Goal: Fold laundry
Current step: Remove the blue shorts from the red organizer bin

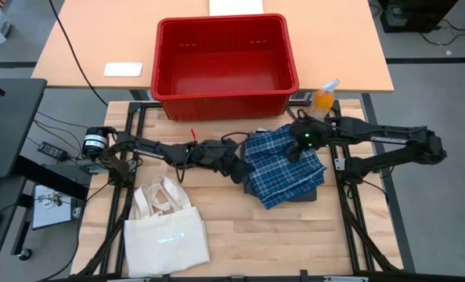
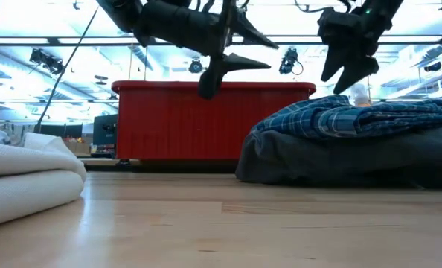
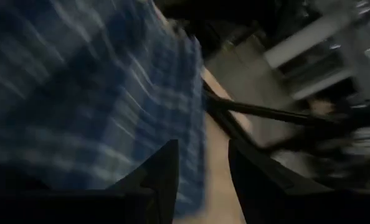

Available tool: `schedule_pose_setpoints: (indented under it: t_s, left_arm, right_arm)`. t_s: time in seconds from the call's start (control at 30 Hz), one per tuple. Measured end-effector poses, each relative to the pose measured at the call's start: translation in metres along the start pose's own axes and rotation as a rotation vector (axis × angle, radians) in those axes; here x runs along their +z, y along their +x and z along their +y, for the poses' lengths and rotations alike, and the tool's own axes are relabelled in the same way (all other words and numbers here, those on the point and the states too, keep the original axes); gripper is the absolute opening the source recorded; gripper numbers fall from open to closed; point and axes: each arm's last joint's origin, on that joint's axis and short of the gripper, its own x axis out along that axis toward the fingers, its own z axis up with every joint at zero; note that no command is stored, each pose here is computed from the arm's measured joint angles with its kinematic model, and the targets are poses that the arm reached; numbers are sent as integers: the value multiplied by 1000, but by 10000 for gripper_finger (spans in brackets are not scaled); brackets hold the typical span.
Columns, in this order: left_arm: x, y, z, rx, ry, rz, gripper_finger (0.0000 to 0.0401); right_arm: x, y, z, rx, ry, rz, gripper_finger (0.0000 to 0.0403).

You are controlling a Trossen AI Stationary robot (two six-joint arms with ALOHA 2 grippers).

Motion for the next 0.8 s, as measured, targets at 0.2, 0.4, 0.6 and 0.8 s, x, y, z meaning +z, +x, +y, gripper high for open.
schedule_pose_setpoints:
  t_s: [0.2,0.4,0.6,0.8]
  left_arm:
    - [-23,1,-7,-45,-250,221,144]
    - [-51,6,2,146,-296,266,144]
    - [-49,15,13,208,-356,147,178]
    - [-47,25,30,244,-468,99,263]
  right_arm:
    - [-4,20,9,85,104,189,345]
    - [-6,46,8,-18,104,300,345]
    - [-2,68,9,-35,118,332,346]
    - [-2,77,11,-44,189,346,346]
